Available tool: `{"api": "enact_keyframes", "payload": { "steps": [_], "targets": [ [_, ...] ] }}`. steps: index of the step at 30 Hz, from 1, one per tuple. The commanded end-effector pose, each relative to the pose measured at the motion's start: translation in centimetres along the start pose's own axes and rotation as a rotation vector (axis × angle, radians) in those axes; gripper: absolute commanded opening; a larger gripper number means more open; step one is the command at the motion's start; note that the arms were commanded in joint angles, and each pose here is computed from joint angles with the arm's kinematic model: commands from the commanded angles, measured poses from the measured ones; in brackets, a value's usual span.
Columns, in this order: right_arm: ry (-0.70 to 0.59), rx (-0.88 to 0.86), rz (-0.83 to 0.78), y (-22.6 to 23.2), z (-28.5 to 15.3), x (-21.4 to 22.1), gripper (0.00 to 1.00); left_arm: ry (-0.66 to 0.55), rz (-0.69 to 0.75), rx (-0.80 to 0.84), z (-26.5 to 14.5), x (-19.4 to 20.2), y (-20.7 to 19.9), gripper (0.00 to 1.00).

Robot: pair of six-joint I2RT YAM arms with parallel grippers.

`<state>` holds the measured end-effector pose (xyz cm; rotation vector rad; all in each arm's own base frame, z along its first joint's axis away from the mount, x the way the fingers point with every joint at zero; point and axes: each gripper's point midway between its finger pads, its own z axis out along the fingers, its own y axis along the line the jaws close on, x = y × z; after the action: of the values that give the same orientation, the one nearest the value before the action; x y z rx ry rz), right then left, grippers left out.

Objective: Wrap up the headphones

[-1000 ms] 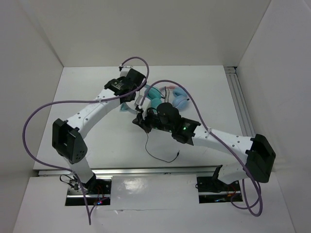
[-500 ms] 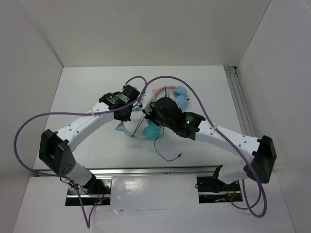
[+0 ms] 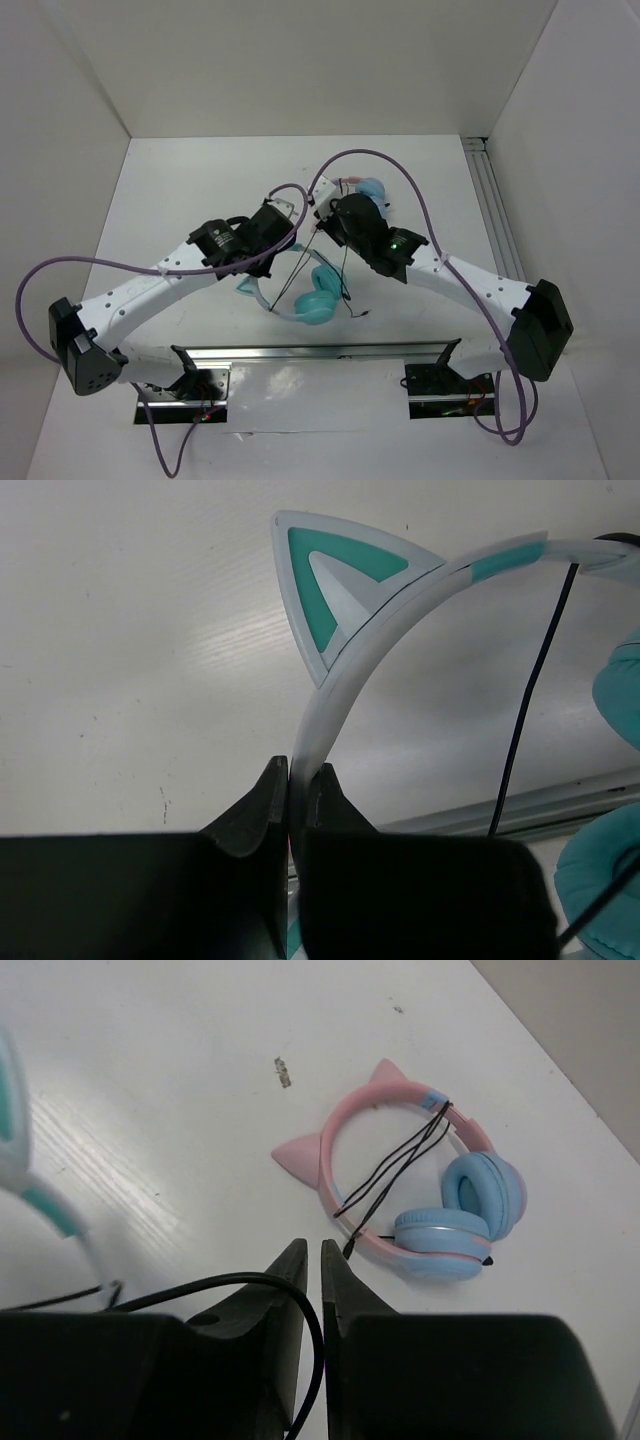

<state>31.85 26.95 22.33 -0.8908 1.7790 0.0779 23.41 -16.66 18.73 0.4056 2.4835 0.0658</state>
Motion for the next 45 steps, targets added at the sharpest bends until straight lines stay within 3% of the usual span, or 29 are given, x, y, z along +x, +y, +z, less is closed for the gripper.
{"api": "enact_keyframes", "payload": {
  "steps": [1,3,7,16,22,31,35,45],
  "targets": [
    [-0.098,0.063,0.085,-2.9,1.0,-1.9,0.18,-0.03,0.014,0.021,-3.6,0.0,0.0,0.0],
    [-0.112,0.049,0.119,-3.2,1.6,-1.6,0.18,-0.033,0.025,0.023,-4.5,0.2,0.0,0.0],
    [-0.124,-0.011,0.174,-3.1,2.5,-0.5,0.01,-0.097,-0.009,0.031,-7.1,-0.8,0.2,0.0],
    [-0.141,-0.175,0.248,-0.2,4.7,1.2,0.01,-0.242,-0.066,0.13,-12.4,-4.4,0.5,0.0],
    [-0.192,-0.329,0.297,2.6,5.3,0.7,0.08,-0.323,-0.098,0.231,-15.4,-5.8,0.1,0.0],
    [-0.382,-0.52,0.463,6.7,6.0,-0.1,0.11,-0.398,-0.182,0.285,-17.9,-7.6,0.3,0.0],
    [-0.371,-0.627,0.536,8.3,7.9,1.1,0.18,-0.43,-0.252,0.268,-18.6,-7.9,1.2,0.0],
    [-0.305,-0.765,0.689,11.8,11.0,6.9,0.24,-0.493,-0.344,0.253,-19.9,-8.9,2.5,0.0]
  ]
}}
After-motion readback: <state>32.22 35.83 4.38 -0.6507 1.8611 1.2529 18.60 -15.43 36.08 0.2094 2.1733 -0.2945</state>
